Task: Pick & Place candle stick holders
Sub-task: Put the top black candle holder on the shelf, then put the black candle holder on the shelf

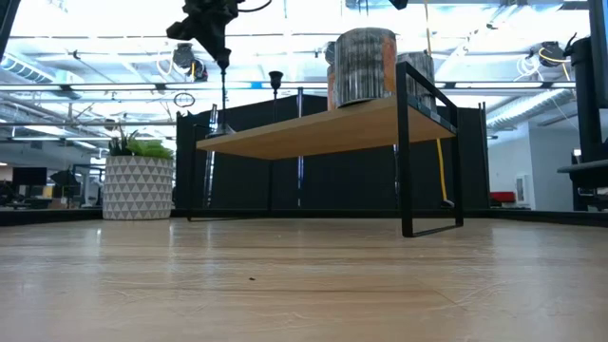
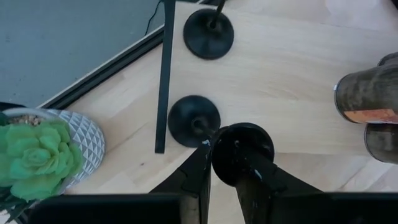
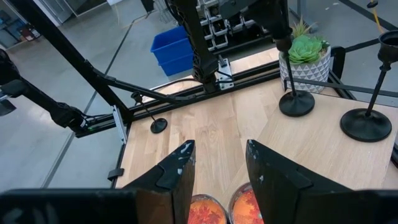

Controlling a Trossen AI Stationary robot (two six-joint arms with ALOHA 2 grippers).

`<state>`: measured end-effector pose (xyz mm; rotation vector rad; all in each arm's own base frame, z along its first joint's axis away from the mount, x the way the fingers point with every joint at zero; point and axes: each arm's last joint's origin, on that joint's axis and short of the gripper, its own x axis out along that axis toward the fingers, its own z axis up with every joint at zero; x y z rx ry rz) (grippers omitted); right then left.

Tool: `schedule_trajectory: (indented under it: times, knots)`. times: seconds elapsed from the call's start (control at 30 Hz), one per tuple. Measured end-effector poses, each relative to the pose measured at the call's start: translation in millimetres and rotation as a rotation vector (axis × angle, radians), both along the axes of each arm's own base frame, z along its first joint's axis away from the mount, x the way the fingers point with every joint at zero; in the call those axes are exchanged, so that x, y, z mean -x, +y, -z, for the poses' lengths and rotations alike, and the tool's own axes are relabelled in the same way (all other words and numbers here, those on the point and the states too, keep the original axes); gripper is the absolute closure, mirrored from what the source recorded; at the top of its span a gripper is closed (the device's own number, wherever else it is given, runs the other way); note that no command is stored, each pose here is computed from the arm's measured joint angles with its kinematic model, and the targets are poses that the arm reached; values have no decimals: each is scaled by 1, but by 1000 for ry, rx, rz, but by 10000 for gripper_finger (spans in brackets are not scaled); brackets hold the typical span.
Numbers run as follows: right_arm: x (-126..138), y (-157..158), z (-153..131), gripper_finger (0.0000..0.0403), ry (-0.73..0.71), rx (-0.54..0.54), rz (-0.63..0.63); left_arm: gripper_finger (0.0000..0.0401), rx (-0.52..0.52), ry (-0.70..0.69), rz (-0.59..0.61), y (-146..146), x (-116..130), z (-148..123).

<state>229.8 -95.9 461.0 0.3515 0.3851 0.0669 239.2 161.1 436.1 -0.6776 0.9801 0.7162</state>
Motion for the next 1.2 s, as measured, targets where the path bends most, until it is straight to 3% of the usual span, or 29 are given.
schedule_trajectory:
  times: [0.3,0.57,0.73,0.83,1.03,1.2]
  knots:
    - [0,0,0,268,0,-3,1,334,-67,-70,3,4,-3,-6]
    - [0,0,0,268,1,-6,3,334,-126,-156,-23,-3,18,-26]
    - [0,0,0,268,1,-6,3,334,-86,-215,33,-29,40,-42]
    - [0,0,0,268,1,-6,2,334,-42,-163,50,-50,46,-42]
    - [0,0,0,268,1,-1,0,334,-27,-123,145,-87,32,-32]
    - [0,0,0,268,1,-1,0,334,35,-29,191,-118,16,-6]
